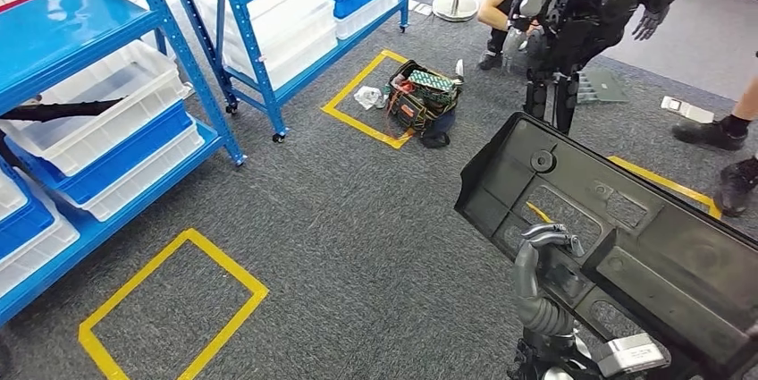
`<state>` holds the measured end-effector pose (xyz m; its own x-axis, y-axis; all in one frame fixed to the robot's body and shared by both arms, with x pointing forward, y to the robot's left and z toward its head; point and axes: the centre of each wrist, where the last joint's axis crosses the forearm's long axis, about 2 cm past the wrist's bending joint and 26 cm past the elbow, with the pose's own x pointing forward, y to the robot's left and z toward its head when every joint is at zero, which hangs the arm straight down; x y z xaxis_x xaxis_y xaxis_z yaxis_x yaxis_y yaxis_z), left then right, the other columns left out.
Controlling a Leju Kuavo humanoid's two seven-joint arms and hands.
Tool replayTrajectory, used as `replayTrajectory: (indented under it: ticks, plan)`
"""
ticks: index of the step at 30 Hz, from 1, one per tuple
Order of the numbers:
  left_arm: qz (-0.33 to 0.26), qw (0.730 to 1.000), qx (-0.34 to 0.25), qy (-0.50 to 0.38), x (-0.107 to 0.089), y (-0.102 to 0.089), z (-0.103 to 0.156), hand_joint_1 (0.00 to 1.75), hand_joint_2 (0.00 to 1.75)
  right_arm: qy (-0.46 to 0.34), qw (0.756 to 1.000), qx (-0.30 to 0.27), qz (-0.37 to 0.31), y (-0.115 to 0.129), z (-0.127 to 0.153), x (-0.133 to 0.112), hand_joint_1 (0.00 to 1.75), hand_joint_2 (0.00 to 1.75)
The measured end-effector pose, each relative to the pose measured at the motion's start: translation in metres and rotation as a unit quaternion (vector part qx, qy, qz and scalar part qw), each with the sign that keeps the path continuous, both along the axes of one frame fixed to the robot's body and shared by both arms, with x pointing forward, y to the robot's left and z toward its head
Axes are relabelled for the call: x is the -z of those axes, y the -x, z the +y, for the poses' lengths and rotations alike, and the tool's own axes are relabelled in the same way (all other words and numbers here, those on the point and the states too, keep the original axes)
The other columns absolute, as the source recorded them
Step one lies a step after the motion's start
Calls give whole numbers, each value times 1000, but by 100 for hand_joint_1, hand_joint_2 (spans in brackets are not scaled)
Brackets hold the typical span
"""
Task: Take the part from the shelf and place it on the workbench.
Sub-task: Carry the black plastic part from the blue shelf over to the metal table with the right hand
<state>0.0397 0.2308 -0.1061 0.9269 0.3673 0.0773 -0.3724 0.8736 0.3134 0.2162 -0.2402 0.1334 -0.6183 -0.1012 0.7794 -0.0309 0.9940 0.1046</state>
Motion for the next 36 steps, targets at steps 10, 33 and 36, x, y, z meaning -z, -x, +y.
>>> replayTrajectory:
  ticks: [10,33,36]
  plan:
    - [-6,999,-32,24,0,-1,-5,0,175,-1,1000,-23,-8,-22,9,-3,175,175]
    - [-74,987,48,137,4,-3,28,0,175,14,996,91,-12,-30,-17,-22,175,175]
    - [-74,987,51,137,4,-3,29,0,175,14,995,97,-9,-27,-20,-20,175,175]
